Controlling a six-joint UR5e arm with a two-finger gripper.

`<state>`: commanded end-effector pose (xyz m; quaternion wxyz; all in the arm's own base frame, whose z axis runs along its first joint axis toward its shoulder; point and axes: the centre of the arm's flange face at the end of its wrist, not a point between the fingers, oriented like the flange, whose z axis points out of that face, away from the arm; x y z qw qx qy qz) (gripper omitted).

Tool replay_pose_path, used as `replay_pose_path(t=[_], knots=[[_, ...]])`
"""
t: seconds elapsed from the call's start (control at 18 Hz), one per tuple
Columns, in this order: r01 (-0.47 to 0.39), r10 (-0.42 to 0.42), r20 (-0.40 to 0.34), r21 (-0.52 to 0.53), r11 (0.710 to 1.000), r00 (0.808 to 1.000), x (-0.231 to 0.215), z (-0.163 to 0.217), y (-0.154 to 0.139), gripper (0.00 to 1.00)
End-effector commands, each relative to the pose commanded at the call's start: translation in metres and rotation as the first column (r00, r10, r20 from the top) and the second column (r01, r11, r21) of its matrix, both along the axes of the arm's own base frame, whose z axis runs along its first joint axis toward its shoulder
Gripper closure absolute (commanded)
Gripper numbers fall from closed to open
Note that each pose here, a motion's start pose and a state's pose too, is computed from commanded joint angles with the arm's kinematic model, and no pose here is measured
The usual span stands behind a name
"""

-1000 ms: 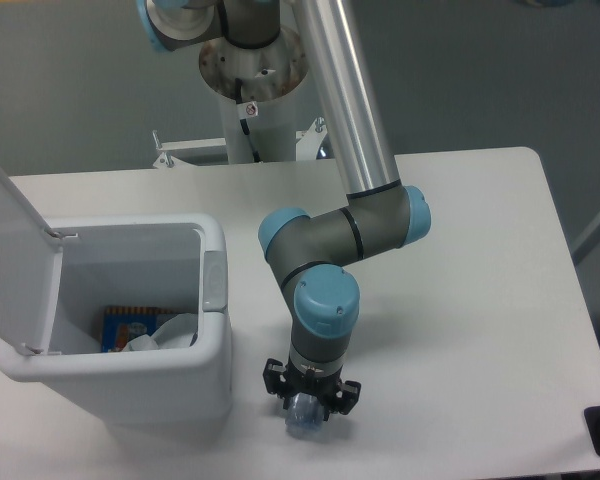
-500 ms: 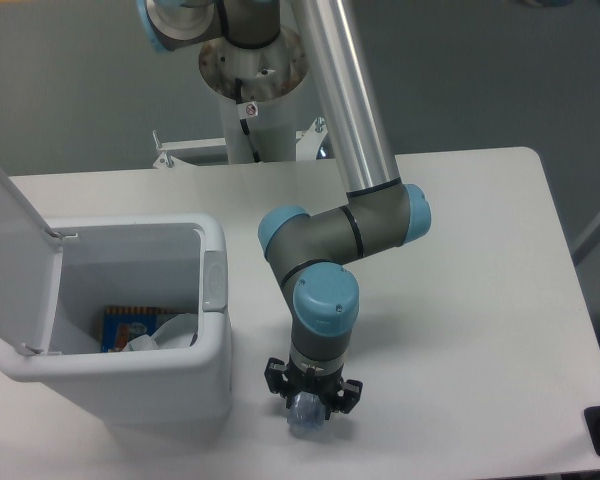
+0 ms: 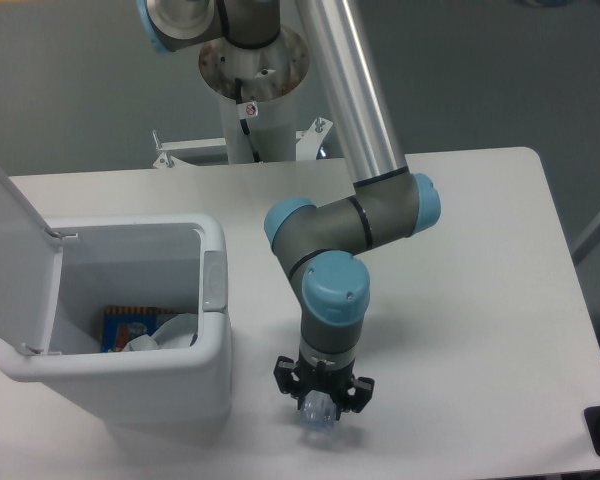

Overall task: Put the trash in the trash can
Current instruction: 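Lift the bottle and carry it over the trash can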

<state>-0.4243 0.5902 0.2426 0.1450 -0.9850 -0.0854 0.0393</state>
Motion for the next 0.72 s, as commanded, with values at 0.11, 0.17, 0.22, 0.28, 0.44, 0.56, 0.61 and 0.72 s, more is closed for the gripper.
replay_pose_path(t=[0.11, 0.17, 0.22, 0.28, 0.44, 0.56, 0.61, 0.72], knots=[[-0.011, 0.011, 0.001, 0.053, 0.999, 1.000, -0.014, 0.017, -0.003, 0.40], [-0.015, 0.014, 0.010, 0.071, 0.997, 1.000, -0.020, 0.020, -0.006, 0.40], [-0.024, 0.023, 0.017, 0.090, 0.996, 1.000, -0.029, 0.025, -0.011, 0.40], [-0.033, 0.031, 0.015, 0.118, 0.992, 0.999, -0.036, 0.036, -0.014, 0.40], [-0.046, 0.039, 0.037, 0.203, 0.978, 0.999, -0.052, 0.062, -0.021, 0.40], [-0.048, 0.039, 0.044, 0.241, 0.969, 0.998, -0.056, 0.074, -0.021, 0.40], [-0.058, 0.050, 0.035, 0.257, 0.965, 0.998, -0.062, 0.086, -0.024, 0.40], [-0.103, 0.093, 0.046, 0.310, 0.945, 0.995, -0.072, 0.111, -0.023, 0.40]])
